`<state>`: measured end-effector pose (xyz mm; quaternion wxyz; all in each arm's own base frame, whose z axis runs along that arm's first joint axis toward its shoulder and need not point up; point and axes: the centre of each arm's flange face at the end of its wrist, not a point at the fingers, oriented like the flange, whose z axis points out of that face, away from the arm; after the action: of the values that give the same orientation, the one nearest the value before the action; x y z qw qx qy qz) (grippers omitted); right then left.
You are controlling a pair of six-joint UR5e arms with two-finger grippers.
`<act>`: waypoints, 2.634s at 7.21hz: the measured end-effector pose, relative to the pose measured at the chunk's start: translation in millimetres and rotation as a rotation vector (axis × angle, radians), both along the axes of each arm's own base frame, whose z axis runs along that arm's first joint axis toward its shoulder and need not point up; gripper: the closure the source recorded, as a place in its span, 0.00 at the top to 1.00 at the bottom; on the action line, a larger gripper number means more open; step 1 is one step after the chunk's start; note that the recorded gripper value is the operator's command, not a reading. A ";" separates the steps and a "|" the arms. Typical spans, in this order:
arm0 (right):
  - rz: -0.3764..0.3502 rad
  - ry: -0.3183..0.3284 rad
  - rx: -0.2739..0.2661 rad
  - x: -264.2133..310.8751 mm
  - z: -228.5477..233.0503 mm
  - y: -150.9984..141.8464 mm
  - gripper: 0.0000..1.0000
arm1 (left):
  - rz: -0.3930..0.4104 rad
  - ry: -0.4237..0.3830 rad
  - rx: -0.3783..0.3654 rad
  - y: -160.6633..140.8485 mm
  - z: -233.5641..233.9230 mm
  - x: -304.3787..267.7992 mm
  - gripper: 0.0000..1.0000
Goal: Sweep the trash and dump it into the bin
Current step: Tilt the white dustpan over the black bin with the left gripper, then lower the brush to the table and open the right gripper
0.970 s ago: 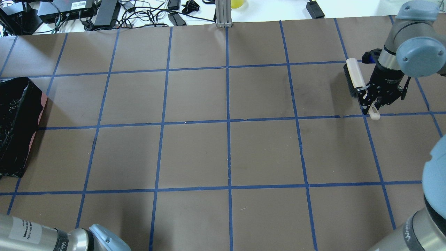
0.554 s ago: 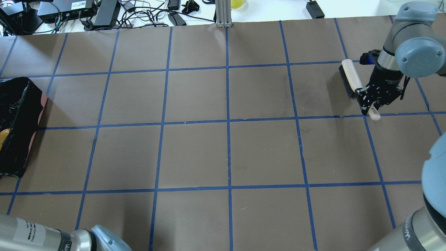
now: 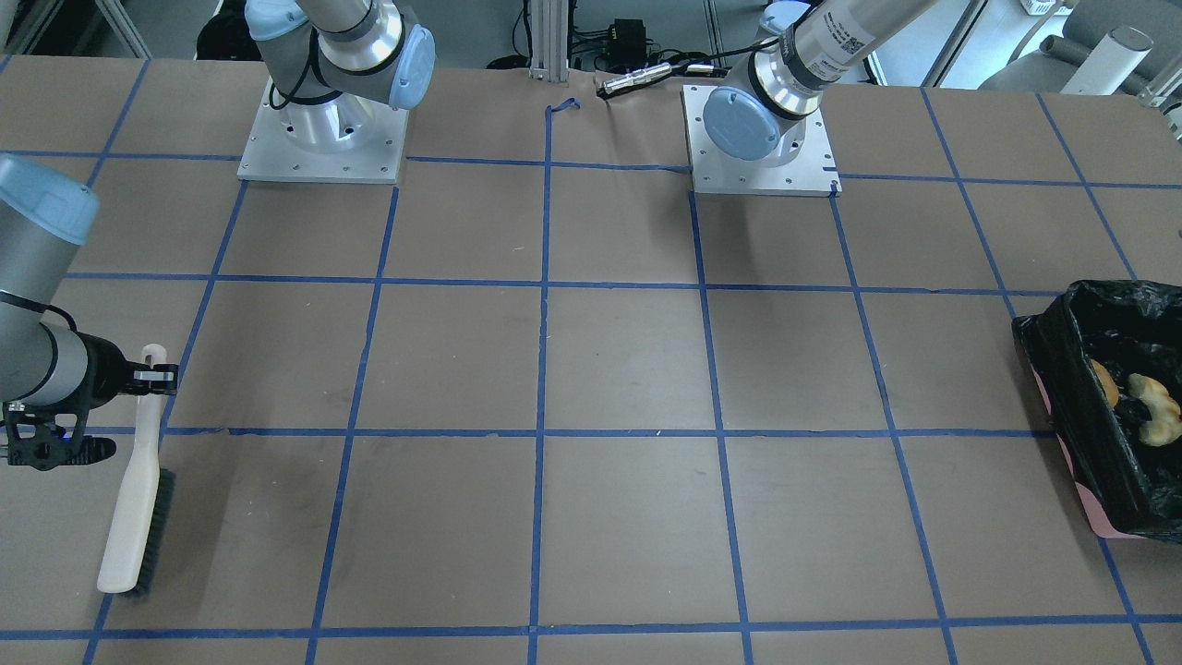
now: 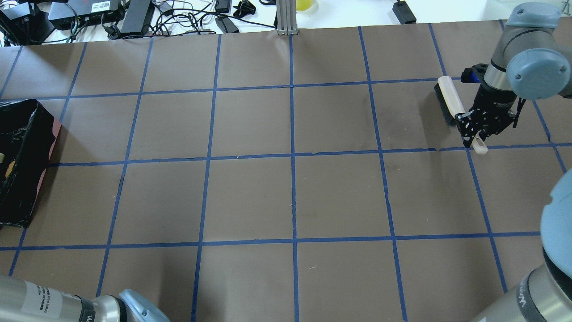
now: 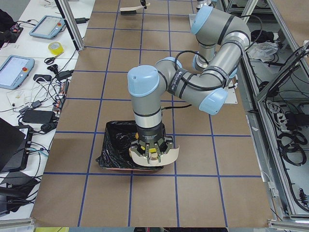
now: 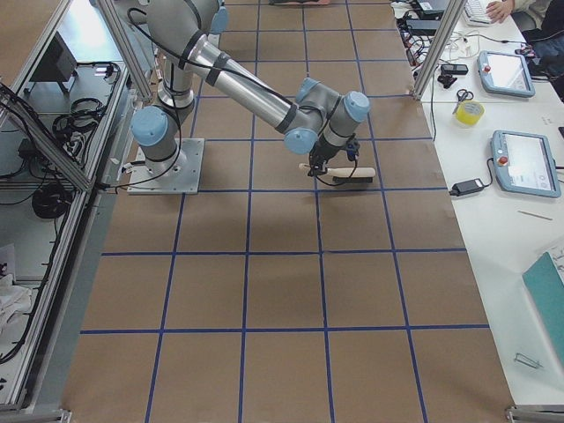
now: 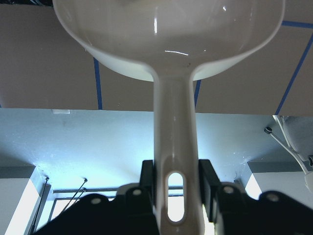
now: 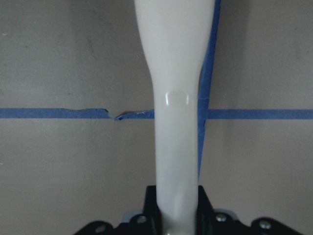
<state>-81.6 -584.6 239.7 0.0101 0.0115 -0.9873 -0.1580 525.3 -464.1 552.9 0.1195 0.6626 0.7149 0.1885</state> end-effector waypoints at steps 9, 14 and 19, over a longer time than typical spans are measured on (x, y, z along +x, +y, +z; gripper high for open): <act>0.000 0.010 -0.032 -3.4 -6.6 -7.1 1.00 | -0.126 -0.213 0.016 -44.3 -13.6 -95.7 0.00; -0.063 0.030 -0.179 15.6 127.7 17.0 1.00 | -0.149 0.037 -0.105 -45.7 -4.3 -121.7 0.00; -0.035 0.032 -0.217 160.9 223.9 38.6 1.00 | -0.037 0.306 -0.148 -83.7 -0.2 -211.4 0.00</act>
<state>79.4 -546.1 463.5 0.0243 -0.0092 -0.9984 -0.0505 313.9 -547.8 552.7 0.0611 0.6861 0.7244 0.0298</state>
